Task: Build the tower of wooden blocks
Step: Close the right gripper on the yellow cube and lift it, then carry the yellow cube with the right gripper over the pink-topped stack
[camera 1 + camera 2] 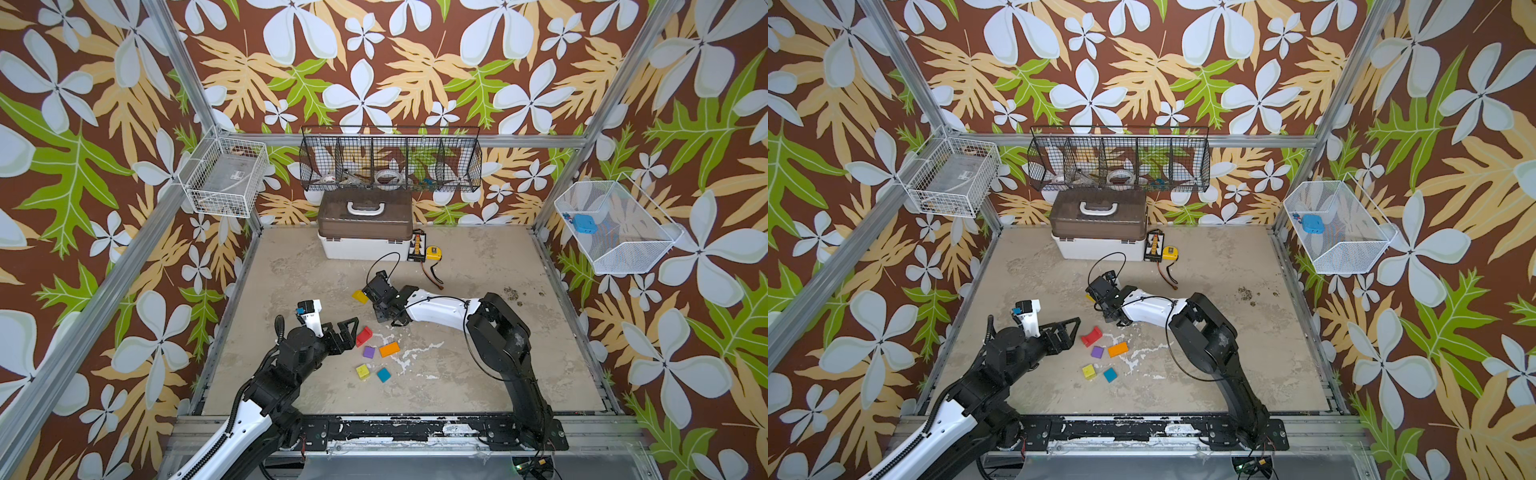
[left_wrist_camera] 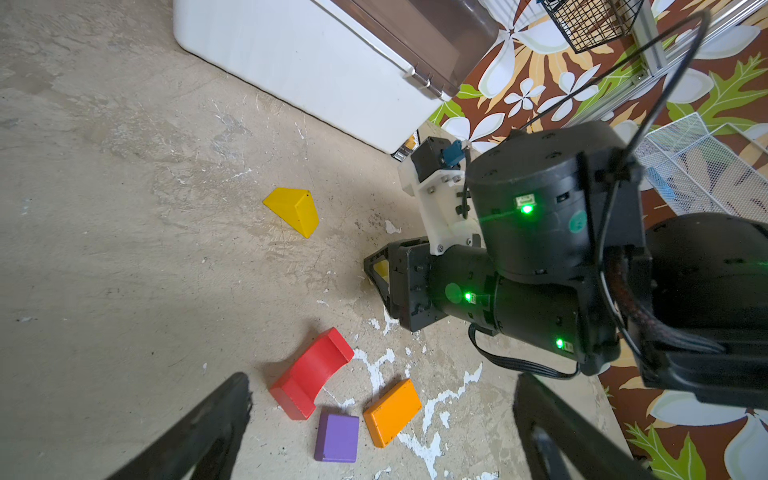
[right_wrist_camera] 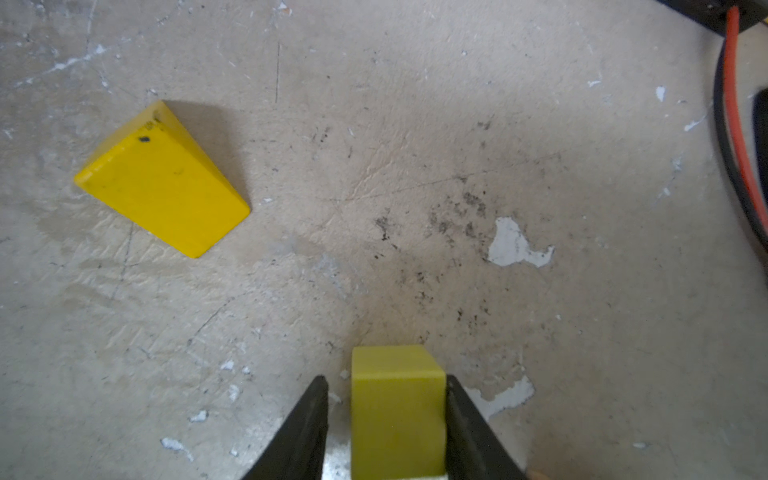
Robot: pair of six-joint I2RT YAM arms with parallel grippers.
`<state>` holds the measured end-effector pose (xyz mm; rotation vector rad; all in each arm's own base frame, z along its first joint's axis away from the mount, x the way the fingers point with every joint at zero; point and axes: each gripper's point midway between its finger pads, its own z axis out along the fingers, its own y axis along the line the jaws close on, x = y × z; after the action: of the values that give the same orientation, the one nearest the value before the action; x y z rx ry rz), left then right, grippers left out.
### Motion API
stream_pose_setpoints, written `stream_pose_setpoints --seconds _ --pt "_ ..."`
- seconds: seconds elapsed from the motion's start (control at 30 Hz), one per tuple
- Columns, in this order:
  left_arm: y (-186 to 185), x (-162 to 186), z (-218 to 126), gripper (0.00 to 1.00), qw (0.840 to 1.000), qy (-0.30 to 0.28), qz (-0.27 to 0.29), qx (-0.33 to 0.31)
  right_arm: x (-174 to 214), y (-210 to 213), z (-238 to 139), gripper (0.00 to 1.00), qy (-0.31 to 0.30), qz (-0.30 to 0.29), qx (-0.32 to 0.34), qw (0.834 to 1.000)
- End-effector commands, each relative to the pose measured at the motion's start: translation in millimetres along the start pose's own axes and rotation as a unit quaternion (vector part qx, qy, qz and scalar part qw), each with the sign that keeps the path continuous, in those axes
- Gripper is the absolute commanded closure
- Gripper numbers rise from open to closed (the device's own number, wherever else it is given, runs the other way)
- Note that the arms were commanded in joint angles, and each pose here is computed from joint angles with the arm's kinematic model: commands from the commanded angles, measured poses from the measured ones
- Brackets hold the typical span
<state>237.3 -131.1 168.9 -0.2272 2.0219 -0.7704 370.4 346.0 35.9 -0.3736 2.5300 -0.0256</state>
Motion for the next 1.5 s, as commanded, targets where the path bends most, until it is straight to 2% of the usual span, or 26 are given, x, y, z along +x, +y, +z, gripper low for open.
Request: stream_pose_setpoints --seconds 0.0,0.27,0.47,0.57,0.63,0.73,0.83,0.93,1.07,1.47 --pt "-2.4 -2.4 0.4 0.0 1.0 -0.006 -0.001 0.006 -0.9 -3.4 1.7 0.6 0.001 -0.002 0.01 1.0" --pt "2.0 0.5 2.0 0.0 1.0 -0.005 0.001 0.0 -12.1 -2.6 -12.7 0.74 -0.011 0.011 -0.001 1.0" --pt "28.3 8.3 3.2 0.0 0.998 -0.014 -0.02 -0.05 -40.3 -10.7 -59.9 0.8 -0.055 0.042 -0.021 0.997" --pt "39.4 23.6 9.8 0.0 0.999 -0.021 -0.003 -0.037 -45.9 -28.0 -88.5 0.84 -0.079 0.062 -0.016 0.995" --pt "55.7 30.0 11.4 0.0 0.998 -0.031 -0.013 -0.06 -46.5 -46.1 -110.3 0.85 -0.097 0.078 -0.003 0.992" --pt "47.2 27.1 10.2 0.0 0.999 -0.026 0.009 -0.046 -37.7 -69.5 -133.3 0.85 -0.114 0.097 0.011 0.989" --pt "45.9 23.9 8.5 0.0 0.998 -0.043 0.006 -0.036 -25.2 -86.9 -148.9 0.85 -0.128 0.115 0.011 0.985" --pt "37.0 25.2 5.2 0.0 0.999 -0.042 0.017 -0.008 -9.8 -104.9 -154.4 0.85 -0.128 0.132 0.028 0.983" --pt "37.6 25.2 1.1 0.0 0.999 -0.05 0.01 -0.001 5.4 -113.9 -154.7 0.85 -0.119 0.138 0.034 0.983" --pt "39.2 30.4 6.4 0.0 0.999 -0.036 0.008 -0.005 31.1 -111.9 -128.4 0.85 -0.075 0.143 0.022 0.987"
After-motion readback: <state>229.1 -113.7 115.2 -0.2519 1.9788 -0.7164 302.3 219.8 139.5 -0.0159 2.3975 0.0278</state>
